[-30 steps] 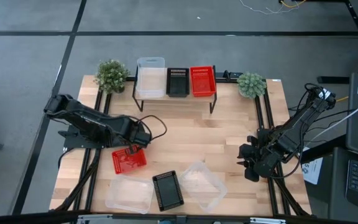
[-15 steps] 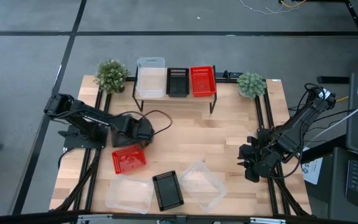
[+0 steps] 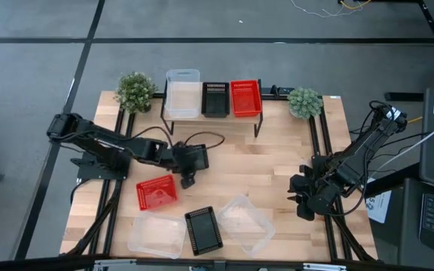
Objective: Stack baskets on shelf by color
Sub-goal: Move the bins to the center
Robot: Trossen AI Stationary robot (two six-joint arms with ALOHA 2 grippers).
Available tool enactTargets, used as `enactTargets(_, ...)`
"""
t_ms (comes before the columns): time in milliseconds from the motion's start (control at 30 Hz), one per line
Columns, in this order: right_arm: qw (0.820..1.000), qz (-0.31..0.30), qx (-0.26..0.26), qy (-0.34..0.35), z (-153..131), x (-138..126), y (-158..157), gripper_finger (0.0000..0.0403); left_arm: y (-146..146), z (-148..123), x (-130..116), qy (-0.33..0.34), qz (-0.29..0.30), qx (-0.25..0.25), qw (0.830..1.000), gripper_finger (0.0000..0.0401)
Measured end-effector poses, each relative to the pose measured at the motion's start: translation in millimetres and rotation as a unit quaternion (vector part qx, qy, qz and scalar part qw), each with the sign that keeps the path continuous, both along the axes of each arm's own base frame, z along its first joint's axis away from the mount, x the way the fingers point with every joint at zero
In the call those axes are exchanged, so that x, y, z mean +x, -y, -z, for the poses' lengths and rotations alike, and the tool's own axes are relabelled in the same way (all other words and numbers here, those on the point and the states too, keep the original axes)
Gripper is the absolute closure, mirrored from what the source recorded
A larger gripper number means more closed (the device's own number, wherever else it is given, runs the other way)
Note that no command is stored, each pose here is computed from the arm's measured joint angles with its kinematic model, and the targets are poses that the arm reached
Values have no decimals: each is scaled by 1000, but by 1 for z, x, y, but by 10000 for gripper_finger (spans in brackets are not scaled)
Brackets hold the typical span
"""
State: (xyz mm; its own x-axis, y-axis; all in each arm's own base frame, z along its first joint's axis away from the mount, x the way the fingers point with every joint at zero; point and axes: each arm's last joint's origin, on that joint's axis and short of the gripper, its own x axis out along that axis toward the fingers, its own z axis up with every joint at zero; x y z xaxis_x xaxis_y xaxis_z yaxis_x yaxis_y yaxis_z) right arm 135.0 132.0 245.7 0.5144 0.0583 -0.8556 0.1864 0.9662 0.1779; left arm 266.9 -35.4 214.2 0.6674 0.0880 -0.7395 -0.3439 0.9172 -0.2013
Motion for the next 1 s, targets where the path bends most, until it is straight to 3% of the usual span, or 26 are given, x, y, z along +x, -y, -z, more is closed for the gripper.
enactTargets(133, 1000, 0, 0, 0, 0, 0, 0, 286, 17, 2, -23, -82, 0, -54, 995, 335)
enactTargets(267, 1000, 0, 0, 0, 0, 0, 0, 286, 35, 6, -43, -153, 11, -74, 985, 335)
enactTargets(467, 1000, 1, 0, 1, 0, 0, 0, 286, 55, 11, -54, -186, 47, -53, 980, 335)
enactTargets(667, 1000, 1, 1, 2, 0, 0, 0, 286, 59, 34, -44, -221, 35, -14, 974, 335)
enactTargets(800, 1000, 1, 0, 2, 0, 0, 0, 286, 62, 45, -22, -159, 37, 13, 986, 335)
enactTargets(900, 1000, 1, -1, 3, 0, 0, 0, 286, 60, 40, 6, -30, 19, 32, 999, 335)
enactTargets(1000, 1000, 5, -8, 10, 0, 1, 0, 286, 56, 23, 31, 115, 5, 85, 990, 336)
